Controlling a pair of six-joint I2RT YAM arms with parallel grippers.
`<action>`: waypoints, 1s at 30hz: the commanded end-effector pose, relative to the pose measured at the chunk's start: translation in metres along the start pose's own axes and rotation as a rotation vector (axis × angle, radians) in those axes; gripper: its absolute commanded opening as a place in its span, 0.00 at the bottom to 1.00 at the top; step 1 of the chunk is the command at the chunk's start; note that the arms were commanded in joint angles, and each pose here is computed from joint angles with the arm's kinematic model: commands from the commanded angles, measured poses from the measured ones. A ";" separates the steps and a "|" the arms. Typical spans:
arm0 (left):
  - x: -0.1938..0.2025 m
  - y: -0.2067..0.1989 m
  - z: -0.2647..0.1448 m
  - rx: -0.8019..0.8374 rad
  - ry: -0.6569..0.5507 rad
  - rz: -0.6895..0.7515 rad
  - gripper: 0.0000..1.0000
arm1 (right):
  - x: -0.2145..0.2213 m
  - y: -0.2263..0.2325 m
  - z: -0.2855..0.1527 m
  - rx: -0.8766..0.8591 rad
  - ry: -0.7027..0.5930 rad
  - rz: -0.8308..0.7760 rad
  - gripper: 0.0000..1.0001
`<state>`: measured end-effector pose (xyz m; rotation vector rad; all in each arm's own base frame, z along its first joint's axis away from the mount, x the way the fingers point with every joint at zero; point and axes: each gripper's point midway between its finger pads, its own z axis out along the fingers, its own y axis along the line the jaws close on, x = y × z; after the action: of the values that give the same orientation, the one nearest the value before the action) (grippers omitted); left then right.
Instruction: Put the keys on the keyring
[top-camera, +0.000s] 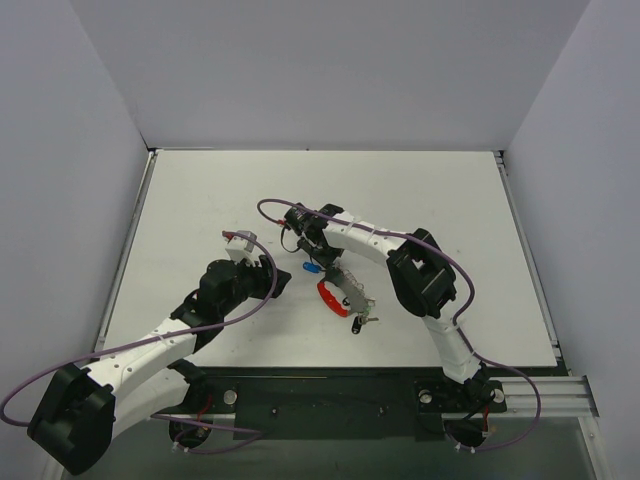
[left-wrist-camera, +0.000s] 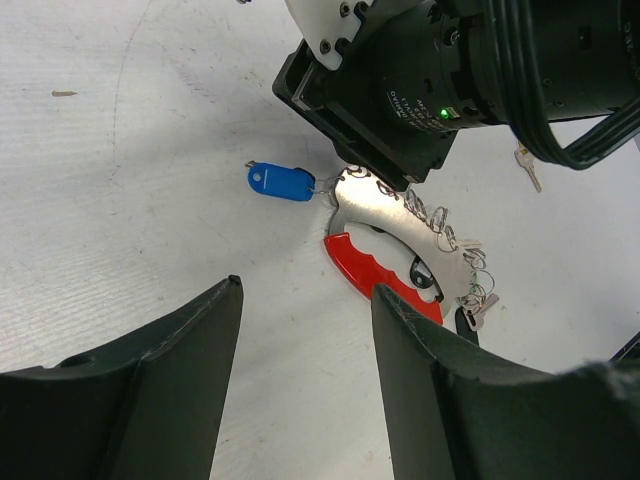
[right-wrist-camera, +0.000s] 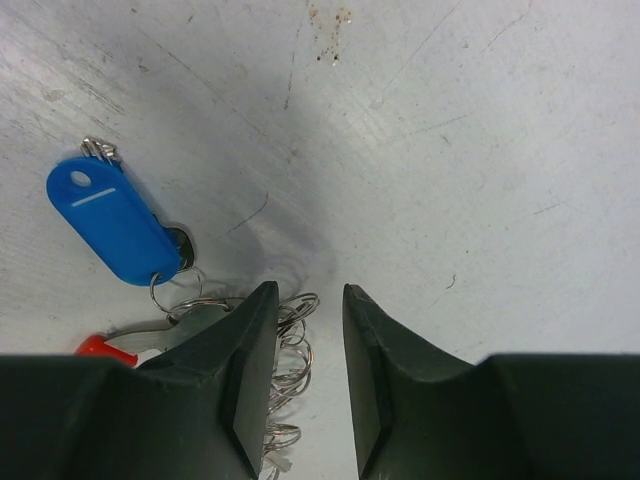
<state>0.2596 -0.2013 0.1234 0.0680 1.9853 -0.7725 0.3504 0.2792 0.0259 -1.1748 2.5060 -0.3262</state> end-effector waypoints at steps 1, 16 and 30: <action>-0.013 -0.007 -0.001 0.022 -0.045 0.023 0.64 | -0.005 -0.012 -0.026 0.040 -0.024 0.031 0.29; -0.013 -0.007 -0.002 0.017 -0.050 0.028 0.64 | 0.000 -0.006 -0.025 0.018 -0.013 0.078 0.23; -0.015 -0.007 -0.004 0.015 -0.056 0.032 0.64 | 0.001 -0.001 -0.021 0.033 -0.007 0.154 0.19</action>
<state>0.2590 -0.2004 0.1270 0.0823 1.9694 -0.7584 0.3475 0.2823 0.0244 -1.0147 2.5621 -0.2976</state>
